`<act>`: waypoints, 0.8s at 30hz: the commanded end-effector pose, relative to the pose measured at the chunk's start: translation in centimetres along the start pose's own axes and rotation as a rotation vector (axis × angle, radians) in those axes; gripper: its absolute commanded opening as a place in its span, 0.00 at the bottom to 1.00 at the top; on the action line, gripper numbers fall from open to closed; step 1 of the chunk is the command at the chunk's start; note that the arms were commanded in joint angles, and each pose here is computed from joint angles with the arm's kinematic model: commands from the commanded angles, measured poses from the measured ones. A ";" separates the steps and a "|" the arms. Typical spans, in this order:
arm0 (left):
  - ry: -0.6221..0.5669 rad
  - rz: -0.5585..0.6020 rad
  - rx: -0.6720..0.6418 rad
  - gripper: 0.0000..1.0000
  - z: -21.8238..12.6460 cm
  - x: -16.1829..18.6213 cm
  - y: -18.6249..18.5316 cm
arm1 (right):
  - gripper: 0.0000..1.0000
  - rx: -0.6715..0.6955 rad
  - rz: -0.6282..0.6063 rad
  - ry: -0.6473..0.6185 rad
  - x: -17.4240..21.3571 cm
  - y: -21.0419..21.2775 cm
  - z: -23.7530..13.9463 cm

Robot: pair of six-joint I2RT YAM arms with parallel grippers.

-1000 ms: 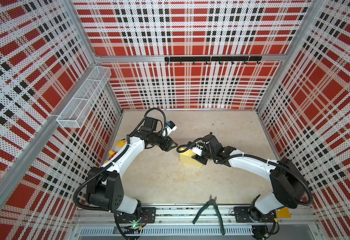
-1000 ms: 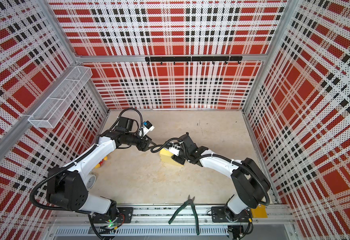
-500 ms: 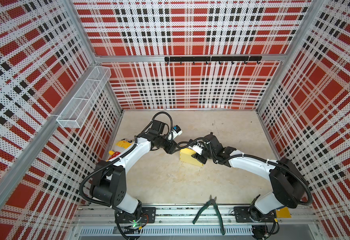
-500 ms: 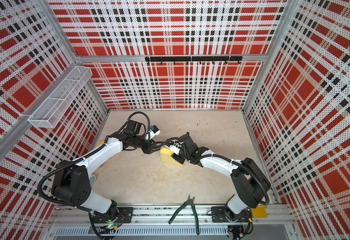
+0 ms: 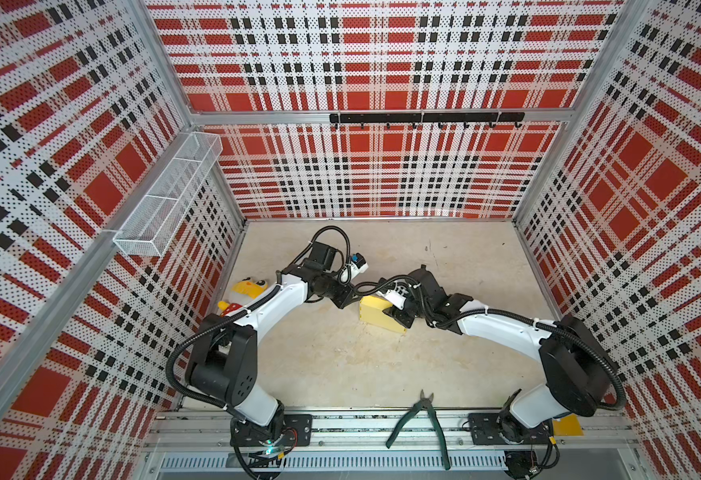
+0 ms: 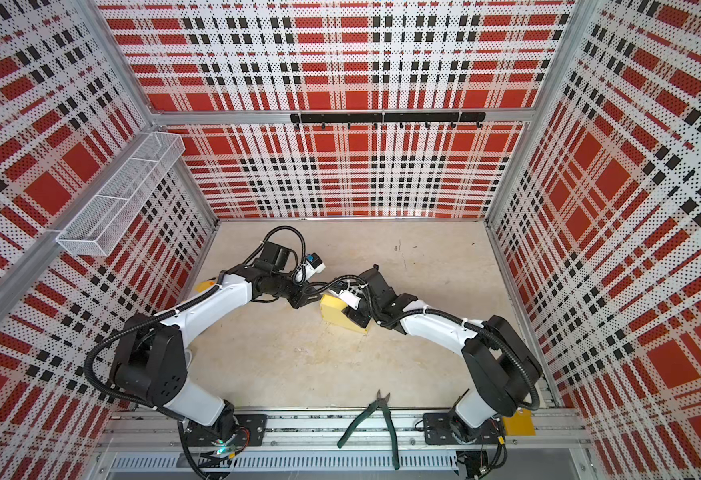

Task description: Fold the paper box

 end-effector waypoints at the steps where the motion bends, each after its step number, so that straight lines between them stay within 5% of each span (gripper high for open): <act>1: -0.013 0.002 -0.014 0.19 0.0 -0.7 0.1 | 0.48 0.003 0.014 -0.018 0.0 0.2 0.1; 11: -0.032 -0.019 0.004 0.08 -0.5 -1.4 -0.3 | 0.58 0.001 0.018 0.032 1.3 0.3 0.7; 24: -0.055 -0.114 0.051 0.03 -1.0 -2.9 -0.4 | 0.56 0.005 0.026 0.057 1.6 0.4 0.9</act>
Point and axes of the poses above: each gripper's point midway between its finger pads, its own z axis out along the fingers, its own y axis along the line the jaws close on, x = y × z, the point moved 9 cm from there along -z, back along the fingers, and after that the axes turned 10 degrees about z, right-handed, at the moved point
